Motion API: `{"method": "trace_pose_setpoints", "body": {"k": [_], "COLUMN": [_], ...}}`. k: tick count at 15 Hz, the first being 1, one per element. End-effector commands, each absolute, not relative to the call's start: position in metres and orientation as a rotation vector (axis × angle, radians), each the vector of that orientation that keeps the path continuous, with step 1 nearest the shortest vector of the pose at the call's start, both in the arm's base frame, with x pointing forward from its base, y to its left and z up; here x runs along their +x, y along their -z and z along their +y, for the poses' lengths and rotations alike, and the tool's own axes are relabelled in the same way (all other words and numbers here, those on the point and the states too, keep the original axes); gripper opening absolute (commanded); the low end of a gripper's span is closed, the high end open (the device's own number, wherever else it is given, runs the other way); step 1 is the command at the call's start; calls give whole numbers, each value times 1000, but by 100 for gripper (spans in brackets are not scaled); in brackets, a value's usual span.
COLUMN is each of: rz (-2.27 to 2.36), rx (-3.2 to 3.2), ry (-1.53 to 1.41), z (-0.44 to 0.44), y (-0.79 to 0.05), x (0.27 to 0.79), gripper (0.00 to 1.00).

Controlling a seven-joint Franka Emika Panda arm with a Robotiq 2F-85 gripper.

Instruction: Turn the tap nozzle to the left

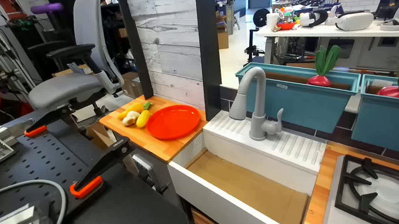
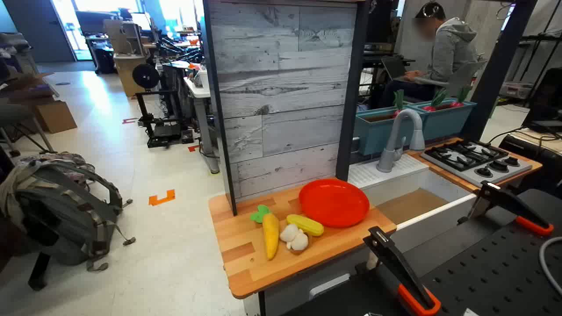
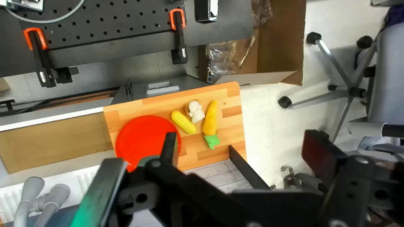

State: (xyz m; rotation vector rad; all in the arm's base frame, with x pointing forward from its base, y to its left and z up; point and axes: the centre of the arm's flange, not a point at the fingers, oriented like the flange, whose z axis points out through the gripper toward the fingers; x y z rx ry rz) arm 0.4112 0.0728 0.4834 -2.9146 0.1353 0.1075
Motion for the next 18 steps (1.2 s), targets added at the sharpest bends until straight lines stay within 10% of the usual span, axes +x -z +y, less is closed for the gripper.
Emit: {"method": "trace_pose_setpoints", "body": {"k": [1,18], "rz": [135,447], "rx": [-2915,-2942], "ry": [-107,6], "z": [73,-106], "y": [-483,-345], "x": [411,543], "gripper": [100,100]}}
